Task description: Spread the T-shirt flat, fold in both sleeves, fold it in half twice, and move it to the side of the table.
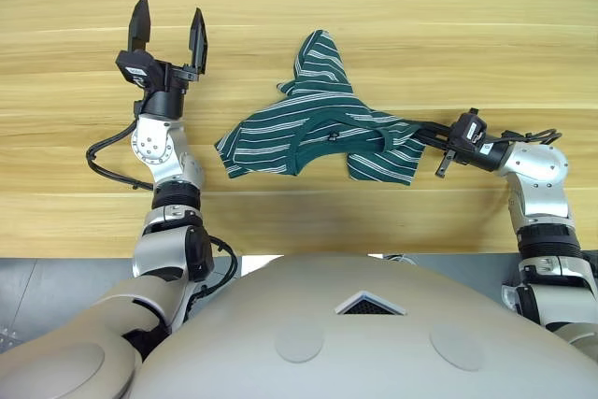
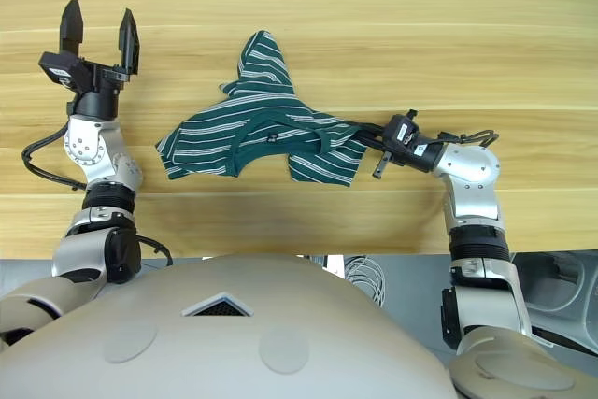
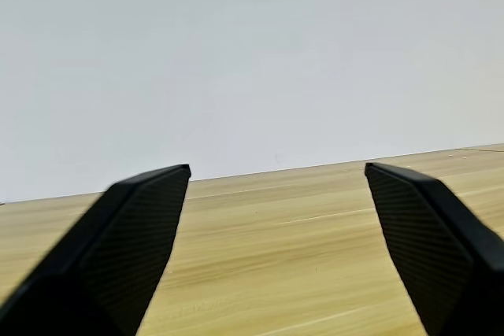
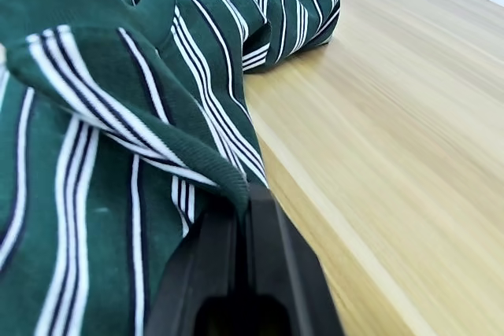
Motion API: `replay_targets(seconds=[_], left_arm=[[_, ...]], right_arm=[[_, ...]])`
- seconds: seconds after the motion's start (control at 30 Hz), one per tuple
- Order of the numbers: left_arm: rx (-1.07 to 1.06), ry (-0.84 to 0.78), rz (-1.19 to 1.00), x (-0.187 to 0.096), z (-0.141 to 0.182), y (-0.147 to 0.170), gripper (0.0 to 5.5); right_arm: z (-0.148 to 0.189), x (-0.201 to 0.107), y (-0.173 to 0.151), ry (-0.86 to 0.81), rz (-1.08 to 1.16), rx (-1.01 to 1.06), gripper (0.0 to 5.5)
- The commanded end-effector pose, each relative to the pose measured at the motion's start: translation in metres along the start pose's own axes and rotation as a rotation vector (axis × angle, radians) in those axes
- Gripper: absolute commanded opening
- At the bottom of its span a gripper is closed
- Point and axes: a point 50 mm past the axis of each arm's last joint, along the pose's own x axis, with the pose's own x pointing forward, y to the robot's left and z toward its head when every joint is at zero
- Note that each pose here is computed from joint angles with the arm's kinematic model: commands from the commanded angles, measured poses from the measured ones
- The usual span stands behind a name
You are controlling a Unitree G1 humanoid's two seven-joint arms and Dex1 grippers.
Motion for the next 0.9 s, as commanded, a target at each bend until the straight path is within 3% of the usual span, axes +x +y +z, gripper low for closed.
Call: replay_targets(seconds=[0.03,0.2,0.4,0.53,0.6,0.9], left_arm=[[0.000,-0.001,-0.009,0.000,0.001,-0.002,4.00],[0.007,0.037,-0.149,-0.014,0.000,-0.016,4.00],[0.101,0.198,-0.634,-0.086,0.013,-0.042,4.00],[0.191,0.331,-0.822,-0.116,0.035,-0.032,4.58],[0.241,0.372,-0.878,-0.121,0.043,-0.031,4.93],[0.406,0.399,-0.915,-0.107,0.053,-0.017,4.93]], right_arm=[[0.014,-0.004,-0.005,-0.053,-0.001,-0.049,0.01],[0.031,-0.006,-0.003,-0.129,0.029,-0.059,0.01],[0.031,-0.008,0.003,-0.113,0.062,-0.055,0.01],[0.029,-0.008,0.004,-0.096,0.064,-0.049,0.00],[0.028,-0.007,0.004,-0.092,0.064,-0.044,0.00],[0.029,-0.002,0.004,-0.087,0.080,-0.042,0.00]])
